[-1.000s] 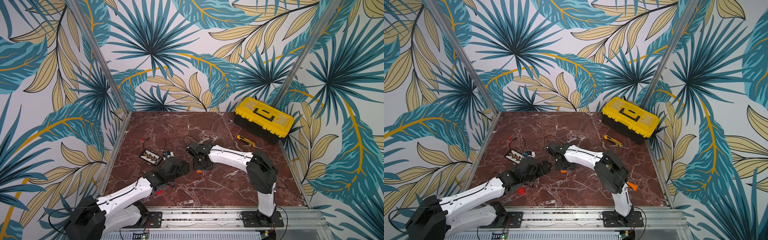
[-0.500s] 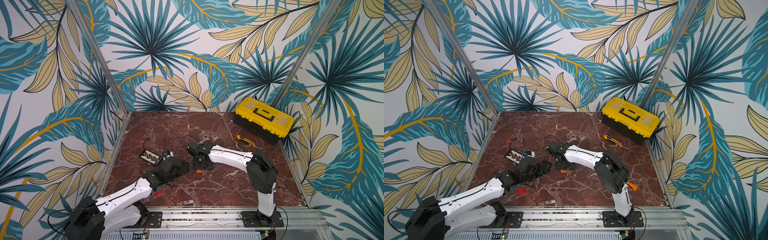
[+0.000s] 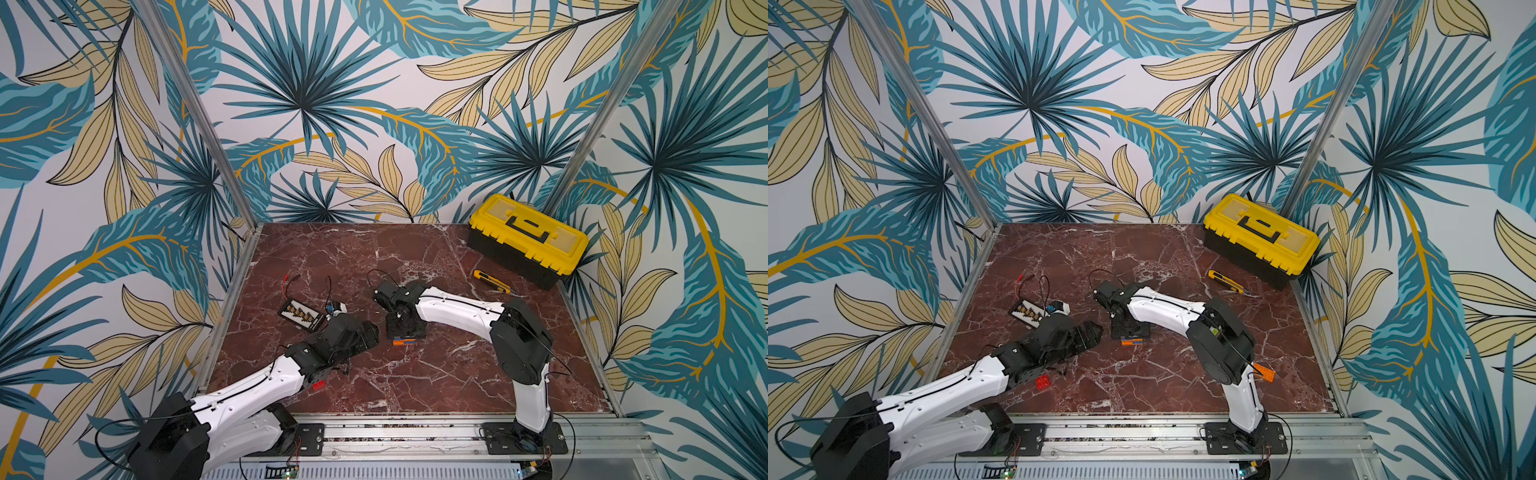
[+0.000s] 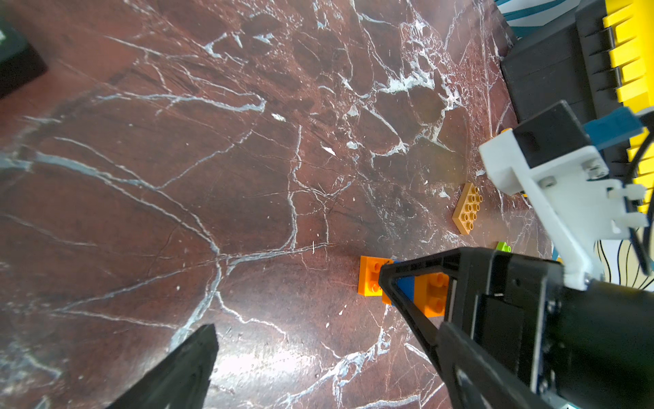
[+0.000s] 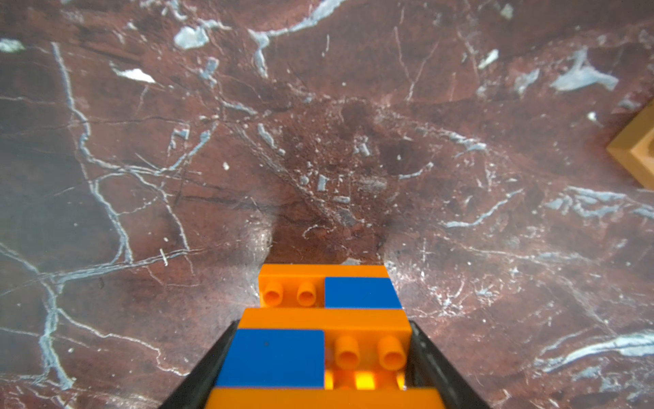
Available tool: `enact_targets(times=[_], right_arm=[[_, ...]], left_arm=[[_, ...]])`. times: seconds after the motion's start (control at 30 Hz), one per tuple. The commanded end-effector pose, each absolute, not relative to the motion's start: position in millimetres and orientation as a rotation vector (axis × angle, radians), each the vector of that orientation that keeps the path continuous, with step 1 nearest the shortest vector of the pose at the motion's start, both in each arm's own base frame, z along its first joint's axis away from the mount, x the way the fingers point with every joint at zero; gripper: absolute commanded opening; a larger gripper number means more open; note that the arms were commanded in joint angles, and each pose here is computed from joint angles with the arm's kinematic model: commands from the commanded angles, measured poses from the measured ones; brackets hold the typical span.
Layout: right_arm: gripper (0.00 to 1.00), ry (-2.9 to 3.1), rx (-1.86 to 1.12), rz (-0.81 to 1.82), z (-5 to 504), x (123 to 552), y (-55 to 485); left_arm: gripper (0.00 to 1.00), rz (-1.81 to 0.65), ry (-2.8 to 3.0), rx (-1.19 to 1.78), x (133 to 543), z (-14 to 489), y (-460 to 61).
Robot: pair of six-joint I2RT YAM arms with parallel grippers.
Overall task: Assemble the number 5 with lego
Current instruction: Assemble the lego brick with the lego brick.
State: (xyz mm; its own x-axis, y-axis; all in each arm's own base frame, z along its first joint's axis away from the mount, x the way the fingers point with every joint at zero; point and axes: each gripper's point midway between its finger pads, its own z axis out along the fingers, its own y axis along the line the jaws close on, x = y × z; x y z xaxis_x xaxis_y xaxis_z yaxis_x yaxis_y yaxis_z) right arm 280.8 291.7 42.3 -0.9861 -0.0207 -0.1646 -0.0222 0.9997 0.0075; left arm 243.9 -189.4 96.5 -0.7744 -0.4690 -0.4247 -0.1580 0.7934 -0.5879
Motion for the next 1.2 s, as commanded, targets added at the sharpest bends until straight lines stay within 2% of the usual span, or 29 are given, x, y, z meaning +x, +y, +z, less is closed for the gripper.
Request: enact_targets(times=[0.0, 0.2, 0.47, 0.6, 0.83, 1.17], right_arm=[[0.63, 3.16, -0.069, -0.159, -19, 250, 268], [0.71, 3.103, -0.08, -0.127, 7, 262, 274], [0.74, 3.033, -0.085, -0.086, 38, 276, 280], [0.79, 3.006, -0.086, -0.067, 52, 280, 281], [0.79, 2.988, -0.09, -0.067, 58, 282, 278], [0.68, 3.008, -0.087, -0.075, 48, 279, 276]], left_arm=[[1.0, -0.693, 2.412, -0.483, 240, 89, -181], [1.0, -0.695, 2.408, -0.484, 241, 91, -181], [1.0, -0.694, 2.41, -0.479, 241, 91, -181], [1.0, -0.696, 2.408, -0.482, 241, 91, -181], [1.0, -0.695, 2.409, -0.481, 240, 91, -180], [1.0, -0.699, 2.412, -0.48, 241, 91, -182]])
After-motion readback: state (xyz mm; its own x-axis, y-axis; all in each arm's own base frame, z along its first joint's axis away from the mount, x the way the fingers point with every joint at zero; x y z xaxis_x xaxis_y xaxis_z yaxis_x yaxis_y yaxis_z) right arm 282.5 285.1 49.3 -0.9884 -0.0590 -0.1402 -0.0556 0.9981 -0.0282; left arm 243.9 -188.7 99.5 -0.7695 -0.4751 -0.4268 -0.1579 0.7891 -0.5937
